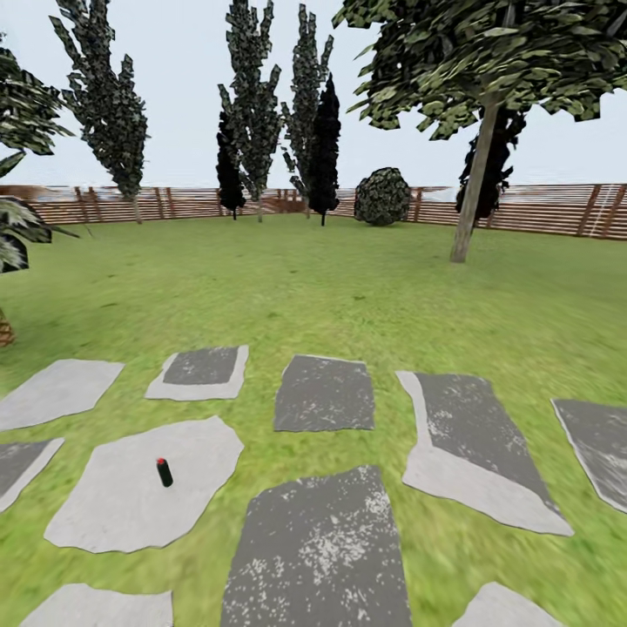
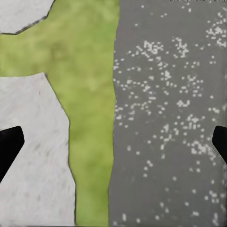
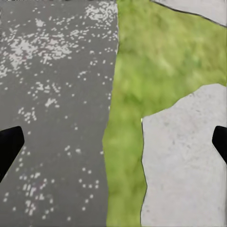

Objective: Pick up the pesticide atomizer in the garden and spray insectifuge to fully cover both potted plants in the garden.

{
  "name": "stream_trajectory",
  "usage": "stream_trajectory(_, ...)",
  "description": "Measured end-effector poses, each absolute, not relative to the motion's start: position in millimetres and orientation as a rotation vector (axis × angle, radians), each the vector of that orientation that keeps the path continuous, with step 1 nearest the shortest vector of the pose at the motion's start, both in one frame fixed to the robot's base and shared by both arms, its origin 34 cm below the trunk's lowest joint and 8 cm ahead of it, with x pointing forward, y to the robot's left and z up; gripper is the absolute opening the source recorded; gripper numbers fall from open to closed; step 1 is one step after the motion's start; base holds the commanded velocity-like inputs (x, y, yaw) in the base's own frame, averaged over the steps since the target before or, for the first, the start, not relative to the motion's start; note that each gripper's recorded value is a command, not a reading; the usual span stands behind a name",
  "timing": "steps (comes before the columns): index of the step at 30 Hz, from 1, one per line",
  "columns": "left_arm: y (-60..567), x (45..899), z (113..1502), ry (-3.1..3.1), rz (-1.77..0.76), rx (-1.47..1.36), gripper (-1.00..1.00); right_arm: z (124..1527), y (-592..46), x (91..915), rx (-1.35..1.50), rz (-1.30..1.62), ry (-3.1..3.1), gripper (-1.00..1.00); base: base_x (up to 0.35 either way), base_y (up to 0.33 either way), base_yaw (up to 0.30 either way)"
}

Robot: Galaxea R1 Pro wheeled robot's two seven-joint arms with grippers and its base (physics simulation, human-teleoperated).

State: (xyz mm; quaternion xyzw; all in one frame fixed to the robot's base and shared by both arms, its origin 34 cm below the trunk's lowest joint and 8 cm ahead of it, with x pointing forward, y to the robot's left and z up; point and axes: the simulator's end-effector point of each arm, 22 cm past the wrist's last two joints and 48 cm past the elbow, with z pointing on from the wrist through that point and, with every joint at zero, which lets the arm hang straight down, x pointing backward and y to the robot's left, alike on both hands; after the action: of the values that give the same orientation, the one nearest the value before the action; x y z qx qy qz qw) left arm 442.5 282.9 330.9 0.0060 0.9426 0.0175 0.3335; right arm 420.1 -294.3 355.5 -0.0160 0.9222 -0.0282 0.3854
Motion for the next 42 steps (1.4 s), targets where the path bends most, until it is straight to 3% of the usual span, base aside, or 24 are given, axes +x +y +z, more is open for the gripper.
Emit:
stream_trajectory(30,283,443,331,2.461,0.046,0.016,1.0,356,-296,420,-0.035,-0.08,2.348,1.0,0.11,-0.235,0.278)
stream_trajectory(42,283,441,330,2.465,0.046,0.016,1.0,353,-284,419,-0.027,-0.06,2.355,1.0,0.066,-0.06,0.274)
